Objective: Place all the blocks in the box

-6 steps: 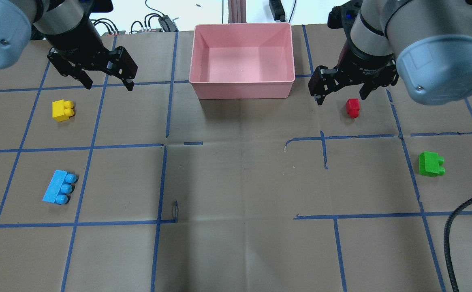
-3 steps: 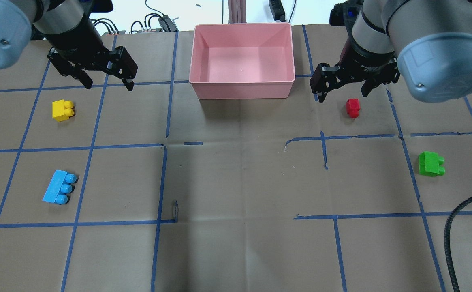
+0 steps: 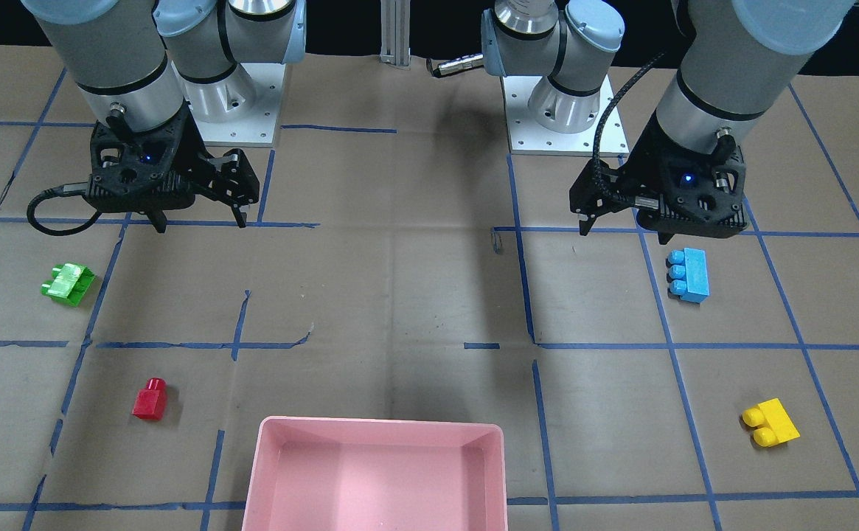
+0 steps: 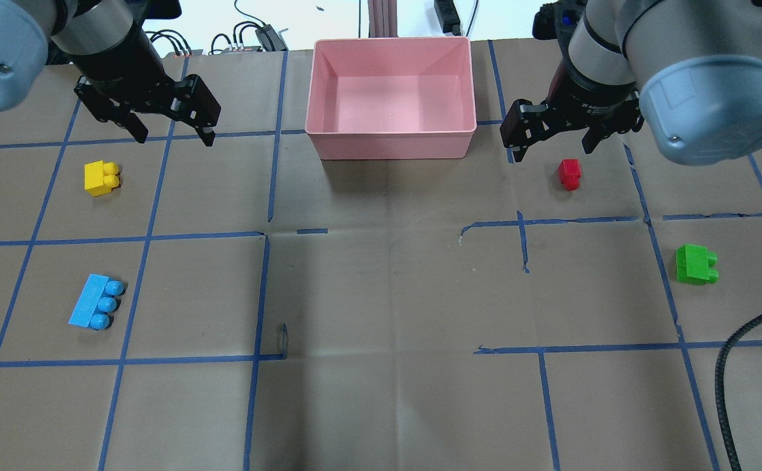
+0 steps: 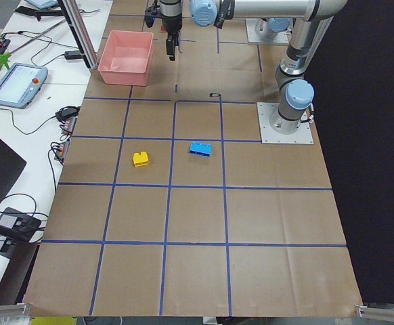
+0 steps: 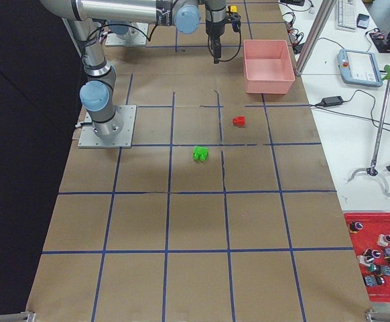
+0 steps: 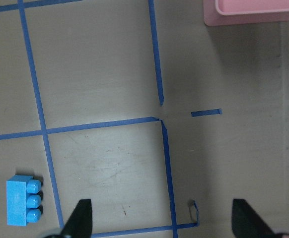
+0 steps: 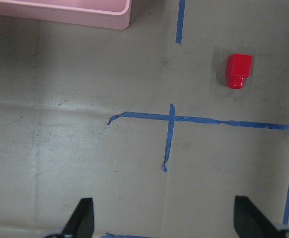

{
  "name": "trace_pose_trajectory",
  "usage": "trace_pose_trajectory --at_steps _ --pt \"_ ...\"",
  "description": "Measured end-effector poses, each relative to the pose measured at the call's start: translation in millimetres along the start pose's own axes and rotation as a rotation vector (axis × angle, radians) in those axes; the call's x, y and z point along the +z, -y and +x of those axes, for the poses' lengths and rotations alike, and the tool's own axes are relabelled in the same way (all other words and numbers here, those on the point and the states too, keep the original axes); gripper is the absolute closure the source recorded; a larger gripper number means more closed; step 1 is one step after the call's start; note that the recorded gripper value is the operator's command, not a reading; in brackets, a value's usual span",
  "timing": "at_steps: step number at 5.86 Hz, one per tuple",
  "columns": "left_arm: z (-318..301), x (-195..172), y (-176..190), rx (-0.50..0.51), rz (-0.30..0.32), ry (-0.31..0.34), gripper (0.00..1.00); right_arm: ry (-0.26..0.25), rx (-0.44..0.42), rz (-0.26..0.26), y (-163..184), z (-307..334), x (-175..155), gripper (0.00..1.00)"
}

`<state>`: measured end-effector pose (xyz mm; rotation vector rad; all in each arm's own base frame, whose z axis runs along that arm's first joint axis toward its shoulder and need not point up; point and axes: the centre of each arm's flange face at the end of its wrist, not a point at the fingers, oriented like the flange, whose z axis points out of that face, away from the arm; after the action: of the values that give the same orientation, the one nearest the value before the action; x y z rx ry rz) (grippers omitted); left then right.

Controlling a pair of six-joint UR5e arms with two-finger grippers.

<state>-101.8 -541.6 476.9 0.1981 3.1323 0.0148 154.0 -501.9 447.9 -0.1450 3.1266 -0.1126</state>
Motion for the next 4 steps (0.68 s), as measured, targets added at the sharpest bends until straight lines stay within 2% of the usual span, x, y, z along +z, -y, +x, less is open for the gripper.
trace_pose_trajectory --at_steps 1,2,4 --pt "-25 6 -3 0.021 -0.013 -0.003 0.01 0.001 0.001 0.001 0 0 0 0.0" --pt "-76 16 -14 0.03 -0.032 -0.016 0.02 0.002 0.001 0.001 1 0 0 0.0" --pt "-183 46 -54 0.094 -0.044 -0.041 0.02 0.001 0.0 0.002 1 0 0 0.0"
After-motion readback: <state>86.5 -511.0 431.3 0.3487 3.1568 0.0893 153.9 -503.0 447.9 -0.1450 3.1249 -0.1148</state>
